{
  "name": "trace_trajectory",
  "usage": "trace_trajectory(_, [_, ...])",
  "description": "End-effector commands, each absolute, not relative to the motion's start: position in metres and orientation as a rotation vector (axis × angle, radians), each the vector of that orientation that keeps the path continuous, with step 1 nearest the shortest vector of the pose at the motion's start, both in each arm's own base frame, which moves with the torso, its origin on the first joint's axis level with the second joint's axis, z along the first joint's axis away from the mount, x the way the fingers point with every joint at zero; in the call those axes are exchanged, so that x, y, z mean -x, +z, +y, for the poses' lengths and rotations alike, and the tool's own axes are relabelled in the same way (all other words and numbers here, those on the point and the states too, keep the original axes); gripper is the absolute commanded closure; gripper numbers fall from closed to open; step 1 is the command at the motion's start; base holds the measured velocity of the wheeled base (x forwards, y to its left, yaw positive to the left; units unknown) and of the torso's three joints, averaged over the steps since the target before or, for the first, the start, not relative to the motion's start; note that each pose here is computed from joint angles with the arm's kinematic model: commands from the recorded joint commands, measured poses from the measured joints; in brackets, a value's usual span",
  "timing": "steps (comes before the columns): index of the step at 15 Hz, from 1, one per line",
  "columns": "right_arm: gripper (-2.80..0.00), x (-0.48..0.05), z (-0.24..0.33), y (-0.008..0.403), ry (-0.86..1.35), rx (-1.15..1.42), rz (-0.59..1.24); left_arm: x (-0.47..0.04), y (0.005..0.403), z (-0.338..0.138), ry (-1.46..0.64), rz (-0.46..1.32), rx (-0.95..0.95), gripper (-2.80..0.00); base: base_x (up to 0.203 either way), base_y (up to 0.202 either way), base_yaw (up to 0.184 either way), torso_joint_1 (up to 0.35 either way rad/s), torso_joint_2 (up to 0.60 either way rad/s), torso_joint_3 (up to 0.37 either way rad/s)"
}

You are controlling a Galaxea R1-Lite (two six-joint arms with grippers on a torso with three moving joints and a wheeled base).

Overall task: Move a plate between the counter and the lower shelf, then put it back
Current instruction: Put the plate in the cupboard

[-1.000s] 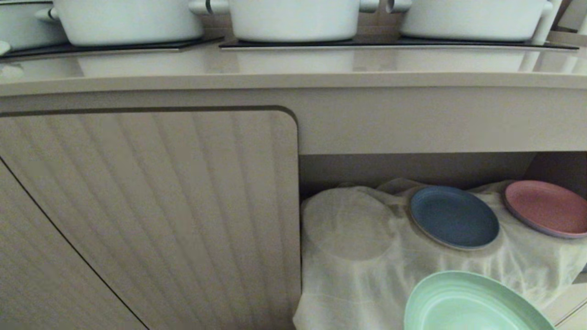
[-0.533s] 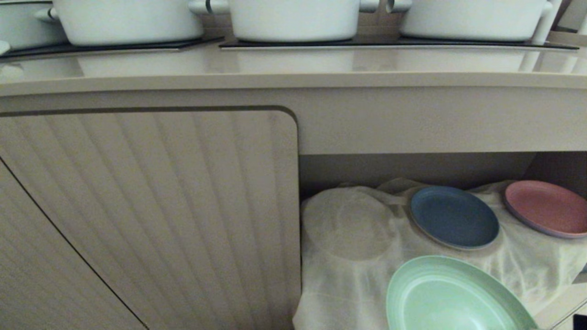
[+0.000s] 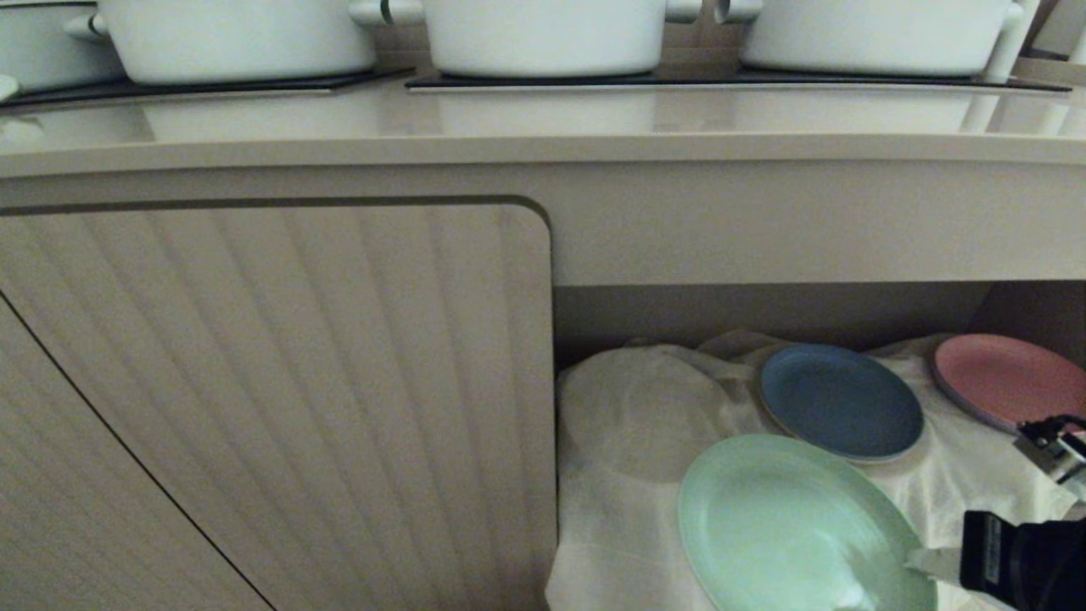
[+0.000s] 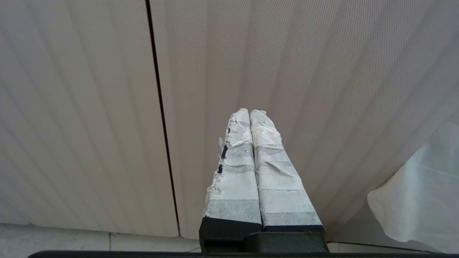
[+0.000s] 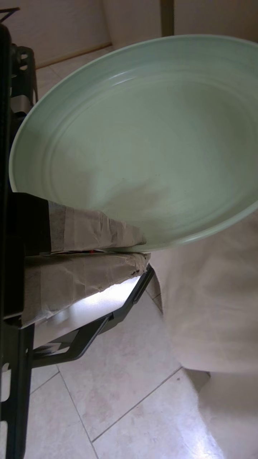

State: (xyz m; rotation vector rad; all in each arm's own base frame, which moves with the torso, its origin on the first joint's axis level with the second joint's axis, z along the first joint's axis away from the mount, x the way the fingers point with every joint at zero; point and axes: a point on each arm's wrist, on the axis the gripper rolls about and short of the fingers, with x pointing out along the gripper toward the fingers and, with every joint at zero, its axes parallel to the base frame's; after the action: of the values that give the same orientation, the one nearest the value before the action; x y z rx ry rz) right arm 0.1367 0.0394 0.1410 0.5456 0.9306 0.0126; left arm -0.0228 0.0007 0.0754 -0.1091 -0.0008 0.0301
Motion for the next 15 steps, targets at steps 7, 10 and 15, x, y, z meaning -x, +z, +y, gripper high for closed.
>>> trace_trajectory(7, [0.0,-0.167,0.048,0.126,0.03,-0.562,0.925,0.023,0.075,0.001,0.031,-0.002,0.109,0.0,0.0,0.0,0.0,0.0,0.0,0.0])
trace_trajectory(10, [0.0,-0.177,0.051,0.122,0.033,-0.566,0.914,0.023,0.075,0.001,0.031,-0.002,0.11,0.0,0.0,0.0,0.0,0.0,0.0,0.0])
trace_trajectory(15, [0.0,-0.199,0.057,0.114,0.017,-0.611,0.906,0.023,0.075,0.001,0.031,-0.002,0.109,0.0,0.0,0.0,0.0,0.0,0.0,0.0])
